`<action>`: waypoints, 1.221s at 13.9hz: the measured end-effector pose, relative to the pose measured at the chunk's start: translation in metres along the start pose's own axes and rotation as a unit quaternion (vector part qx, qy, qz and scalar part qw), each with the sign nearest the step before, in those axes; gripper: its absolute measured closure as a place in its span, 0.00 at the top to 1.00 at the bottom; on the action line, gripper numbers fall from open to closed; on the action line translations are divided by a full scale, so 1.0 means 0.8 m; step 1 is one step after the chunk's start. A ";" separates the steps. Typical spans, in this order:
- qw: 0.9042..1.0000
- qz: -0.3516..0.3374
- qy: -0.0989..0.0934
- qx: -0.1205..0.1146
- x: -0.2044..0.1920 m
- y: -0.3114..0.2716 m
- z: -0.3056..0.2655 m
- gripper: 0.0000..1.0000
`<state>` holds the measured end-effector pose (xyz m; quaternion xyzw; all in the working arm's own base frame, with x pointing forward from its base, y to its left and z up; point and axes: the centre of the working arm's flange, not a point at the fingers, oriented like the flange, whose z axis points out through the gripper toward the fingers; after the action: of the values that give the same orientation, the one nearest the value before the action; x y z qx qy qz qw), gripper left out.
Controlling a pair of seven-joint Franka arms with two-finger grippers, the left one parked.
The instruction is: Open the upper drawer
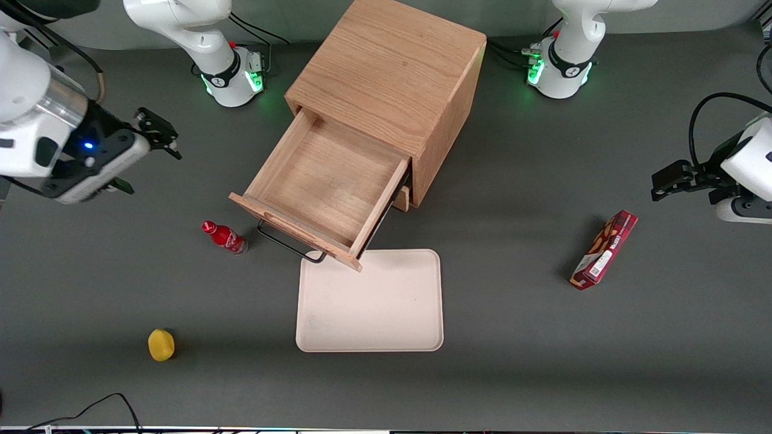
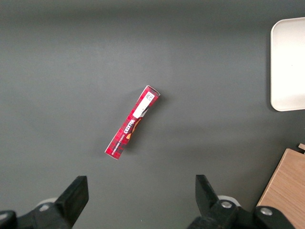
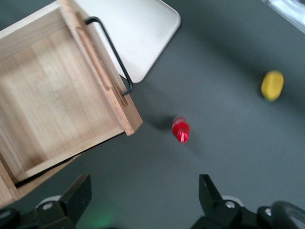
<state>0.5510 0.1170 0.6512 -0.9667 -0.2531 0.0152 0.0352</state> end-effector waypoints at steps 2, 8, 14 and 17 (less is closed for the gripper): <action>0.996 0.090 -0.006 0.009 -0.025 0.015 -0.001 1.00; 0.983 0.182 0.013 0.004 -0.064 0.055 -0.030 1.00; 0.983 0.184 0.016 0.000 -0.065 0.057 -0.035 1.00; 0.982 0.186 0.013 -0.004 -0.068 0.060 -0.039 1.00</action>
<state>0.5285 0.0472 0.6791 -0.9972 -0.0680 0.0075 0.0310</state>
